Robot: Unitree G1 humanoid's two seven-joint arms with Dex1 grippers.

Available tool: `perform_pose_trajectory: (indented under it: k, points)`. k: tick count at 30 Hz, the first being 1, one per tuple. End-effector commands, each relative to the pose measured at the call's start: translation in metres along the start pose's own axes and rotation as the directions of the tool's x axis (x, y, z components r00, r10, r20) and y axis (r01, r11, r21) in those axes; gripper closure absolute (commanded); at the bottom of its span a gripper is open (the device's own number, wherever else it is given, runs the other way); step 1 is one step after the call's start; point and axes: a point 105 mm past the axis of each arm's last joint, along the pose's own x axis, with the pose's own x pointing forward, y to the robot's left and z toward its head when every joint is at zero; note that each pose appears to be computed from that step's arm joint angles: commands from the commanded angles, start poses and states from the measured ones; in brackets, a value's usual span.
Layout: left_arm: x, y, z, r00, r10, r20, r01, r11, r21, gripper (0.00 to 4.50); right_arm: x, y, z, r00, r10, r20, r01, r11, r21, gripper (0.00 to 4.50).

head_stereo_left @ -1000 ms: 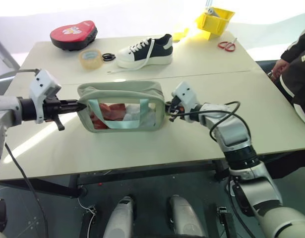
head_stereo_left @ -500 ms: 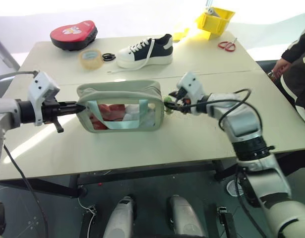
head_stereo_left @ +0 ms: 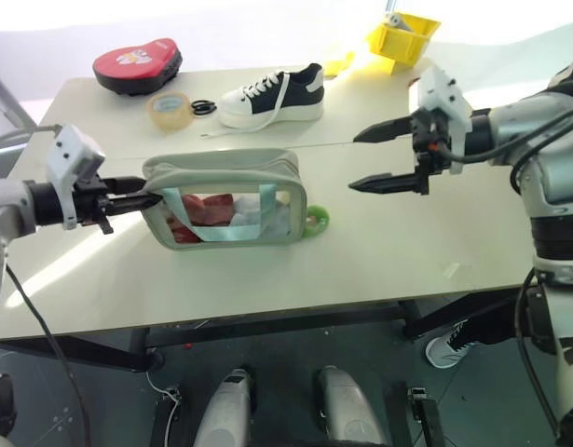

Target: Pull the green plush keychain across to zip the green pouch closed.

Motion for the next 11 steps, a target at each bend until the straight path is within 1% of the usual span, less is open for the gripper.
perform_pose_trajectory:
  k: [1, 2, 3, 6, 11]
  points:
    - [-0.017, 0.010, 0.025, 0.997, 0.056, 0.052, -0.057, 0.998, 0.030, 0.85, 0.001, 0.004, 0.006, 1.000, -0.001, 0.019, 0.001, 0.999, -0.040, 0.00]
    - [-0.020, 0.010, 0.027, 0.997, 0.049, 0.054, -0.050, 0.999, 0.020, 0.30, 0.002, 0.004, 0.005, 1.000, -0.005, 0.019, 0.006, 0.999, -0.040, 0.00]
    - [-0.025, 0.010, 0.031, 0.997, 0.049, 0.064, -0.051, 0.998, 0.024, 0.01, 0.002, 0.003, 0.004, 1.000, -0.010, 0.020, 0.011, 0.999, -0.039, 0.00]
    - [-0.037, 0.020, 0.043, 0.989, 0.101, 0.104, -0.104, 0.994, 0.020, 0.01, 0.002, 0.000, 0.006, 0.999, -0.033, 0.032, 0.034, 0.999, -0.035, 0.00]
    - [-0.047, 0.031, 0.043, 0.983, 0.159, 0.089, -0.163, 0.985, 0.049, 0.01, 0.002, -0.004, 0.006, 0.998, -0.043, 0.040, 0.044, 0.998, -0.034, 0.00]
